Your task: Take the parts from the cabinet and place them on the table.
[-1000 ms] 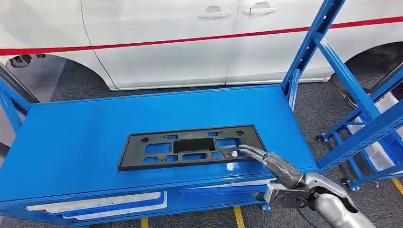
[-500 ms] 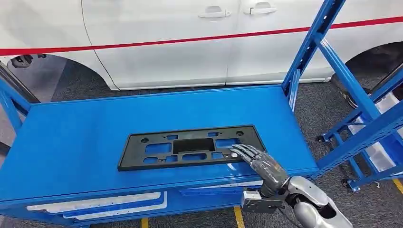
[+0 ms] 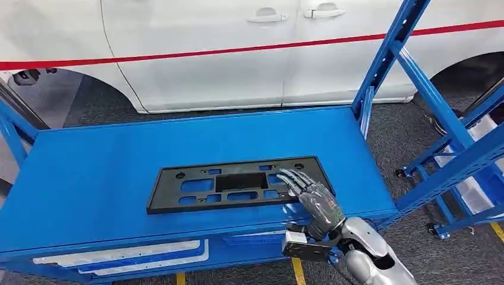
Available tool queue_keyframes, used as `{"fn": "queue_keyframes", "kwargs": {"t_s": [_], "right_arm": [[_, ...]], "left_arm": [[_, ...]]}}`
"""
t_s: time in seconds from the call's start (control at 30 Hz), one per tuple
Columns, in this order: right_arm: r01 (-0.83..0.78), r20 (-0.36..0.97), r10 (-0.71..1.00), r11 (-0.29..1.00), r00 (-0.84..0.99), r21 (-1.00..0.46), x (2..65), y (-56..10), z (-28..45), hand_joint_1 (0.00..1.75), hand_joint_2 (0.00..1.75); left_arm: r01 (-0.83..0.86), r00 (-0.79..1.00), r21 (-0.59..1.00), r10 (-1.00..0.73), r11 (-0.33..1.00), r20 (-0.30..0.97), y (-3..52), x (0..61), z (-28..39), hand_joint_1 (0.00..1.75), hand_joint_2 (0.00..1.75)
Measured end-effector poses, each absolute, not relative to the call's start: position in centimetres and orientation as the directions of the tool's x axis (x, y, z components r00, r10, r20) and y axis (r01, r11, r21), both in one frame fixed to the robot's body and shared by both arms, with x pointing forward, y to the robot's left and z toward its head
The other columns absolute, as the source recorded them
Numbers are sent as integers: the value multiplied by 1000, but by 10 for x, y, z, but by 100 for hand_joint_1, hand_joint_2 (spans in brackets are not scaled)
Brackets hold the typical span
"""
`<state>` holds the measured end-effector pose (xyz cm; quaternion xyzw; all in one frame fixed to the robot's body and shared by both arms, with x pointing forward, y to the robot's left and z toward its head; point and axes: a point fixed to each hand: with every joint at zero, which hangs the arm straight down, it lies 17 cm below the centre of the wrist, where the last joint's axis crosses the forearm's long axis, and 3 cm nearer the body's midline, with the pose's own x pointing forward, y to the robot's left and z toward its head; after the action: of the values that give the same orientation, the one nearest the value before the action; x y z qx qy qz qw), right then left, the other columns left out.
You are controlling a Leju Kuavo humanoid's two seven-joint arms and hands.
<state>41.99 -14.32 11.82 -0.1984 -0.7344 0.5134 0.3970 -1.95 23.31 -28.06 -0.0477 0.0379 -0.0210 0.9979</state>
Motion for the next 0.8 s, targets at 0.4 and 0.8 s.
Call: {"fn": "queue_keyframes", "kwargs": {"t_s": [0.4,0.8], "right_arm": [[99,275,838,360,-472,-928,462,-164,112,175,175],[104,271,877,336,-396,-936,479,-193,97,175,175]], "left_arm": [[40,999,-111,-43,993,-24,234,-11,-280,0,0],[15,1000,-100,-17,995,-18,241,-12,-281,0,0]]}}
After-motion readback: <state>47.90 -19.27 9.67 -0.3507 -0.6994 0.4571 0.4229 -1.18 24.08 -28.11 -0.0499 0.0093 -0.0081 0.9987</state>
